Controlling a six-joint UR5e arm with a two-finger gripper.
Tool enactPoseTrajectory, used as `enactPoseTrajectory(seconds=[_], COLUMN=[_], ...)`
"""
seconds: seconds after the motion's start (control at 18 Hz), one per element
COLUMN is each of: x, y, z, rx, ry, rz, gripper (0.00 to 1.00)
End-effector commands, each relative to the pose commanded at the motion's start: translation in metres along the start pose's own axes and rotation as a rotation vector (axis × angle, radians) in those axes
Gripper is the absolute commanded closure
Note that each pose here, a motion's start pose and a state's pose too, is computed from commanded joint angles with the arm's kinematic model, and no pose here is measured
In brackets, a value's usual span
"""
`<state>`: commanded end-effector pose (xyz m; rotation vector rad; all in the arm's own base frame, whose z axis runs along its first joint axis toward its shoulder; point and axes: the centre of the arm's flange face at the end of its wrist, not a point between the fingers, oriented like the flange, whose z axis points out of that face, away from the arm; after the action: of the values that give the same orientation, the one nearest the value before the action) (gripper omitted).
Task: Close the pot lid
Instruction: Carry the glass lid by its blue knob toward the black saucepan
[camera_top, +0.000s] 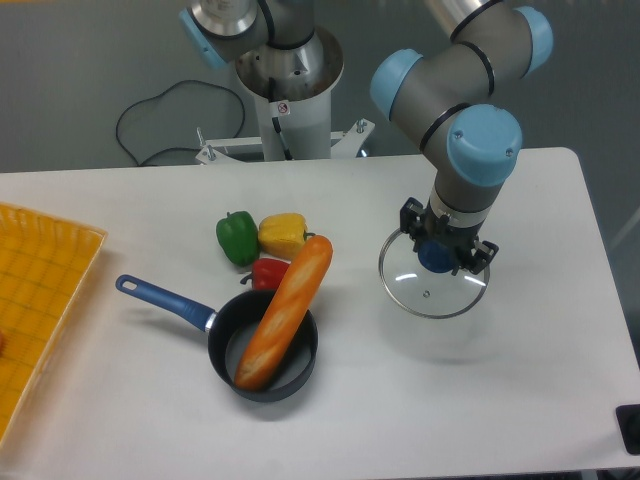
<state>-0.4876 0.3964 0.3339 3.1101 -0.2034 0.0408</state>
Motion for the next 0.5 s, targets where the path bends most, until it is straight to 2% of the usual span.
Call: enactPoseTrajectory(seconds=[0.5], x=[0.0030], y=[-0.0020], z=[0.0051], rx=[-0.003], ry=[0.009], rz=[0.003], gripper=[0.56])
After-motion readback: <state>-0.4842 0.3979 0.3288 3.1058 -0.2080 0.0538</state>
